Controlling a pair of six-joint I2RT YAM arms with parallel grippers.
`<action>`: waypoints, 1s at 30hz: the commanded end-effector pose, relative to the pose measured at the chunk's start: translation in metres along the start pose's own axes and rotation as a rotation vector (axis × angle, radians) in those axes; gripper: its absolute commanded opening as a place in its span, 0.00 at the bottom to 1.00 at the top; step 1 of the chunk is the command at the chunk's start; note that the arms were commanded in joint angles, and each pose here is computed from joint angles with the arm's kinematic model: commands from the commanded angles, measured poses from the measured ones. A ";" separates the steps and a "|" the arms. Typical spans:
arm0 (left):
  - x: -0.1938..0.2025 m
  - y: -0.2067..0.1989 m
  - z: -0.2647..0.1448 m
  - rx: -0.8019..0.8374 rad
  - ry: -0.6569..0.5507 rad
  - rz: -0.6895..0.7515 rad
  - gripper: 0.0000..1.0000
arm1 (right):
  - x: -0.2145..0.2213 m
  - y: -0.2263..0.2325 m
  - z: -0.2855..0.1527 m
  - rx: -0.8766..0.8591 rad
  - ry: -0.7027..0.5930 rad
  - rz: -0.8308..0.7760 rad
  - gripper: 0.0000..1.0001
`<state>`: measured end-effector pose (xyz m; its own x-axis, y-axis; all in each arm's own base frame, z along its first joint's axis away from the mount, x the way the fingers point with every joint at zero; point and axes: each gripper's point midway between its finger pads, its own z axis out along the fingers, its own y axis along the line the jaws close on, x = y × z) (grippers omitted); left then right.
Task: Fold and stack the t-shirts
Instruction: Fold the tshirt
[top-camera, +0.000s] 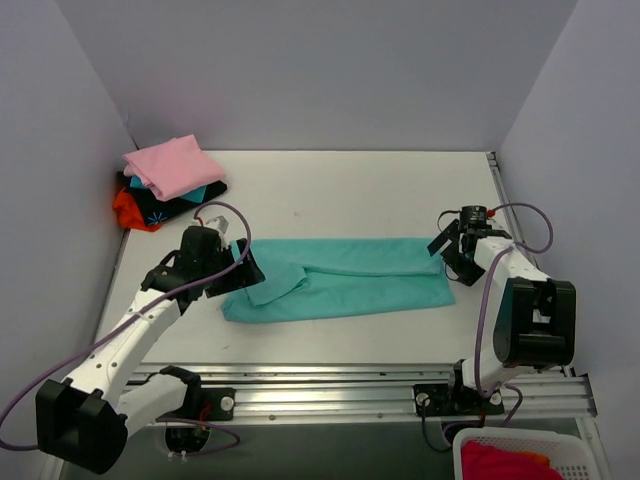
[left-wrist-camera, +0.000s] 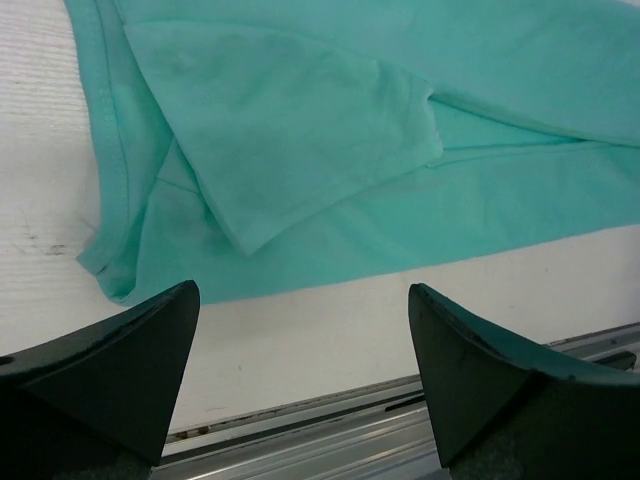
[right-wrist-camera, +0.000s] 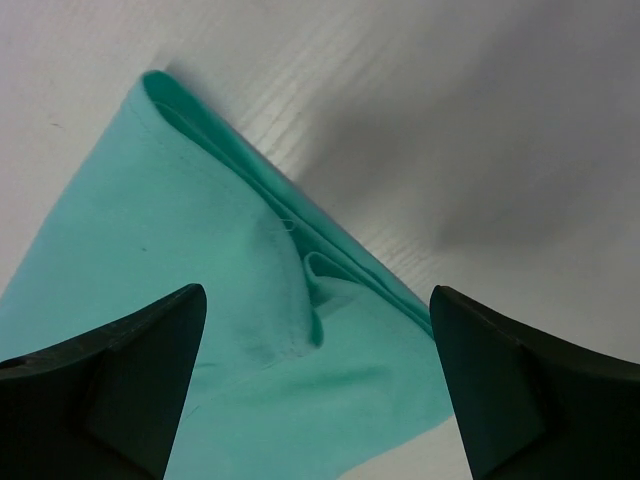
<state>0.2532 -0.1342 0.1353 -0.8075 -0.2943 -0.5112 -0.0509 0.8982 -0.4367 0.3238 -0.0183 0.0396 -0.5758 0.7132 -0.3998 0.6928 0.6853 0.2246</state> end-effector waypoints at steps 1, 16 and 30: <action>-0.012 0.005 -0.014 -0.058 -0.086 -0.076 0.94 | -0.005 -0.017 -0.011 0.055 -0.048 0.036 0.90; -0.006 0.034 0.012 -0.276 -0.017 -0.223 0.98 | -0.022 0.009 -0.012 0.001 -0.042 0.040 0.88; 0.041 0.036 0.055 -0.290 0.078 -0.407 0.92 | -0.026 0.009 0.012 0.042 -0.023 0.002 0.86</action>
<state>0.2421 -0.1262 0.0597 -0.7708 -0.5722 -0.2801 -0.4857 0.8123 -0.3228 0.3462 -0.0249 0.0419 -0.5633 0.7186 -0.4079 0.7058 0.6751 0.2146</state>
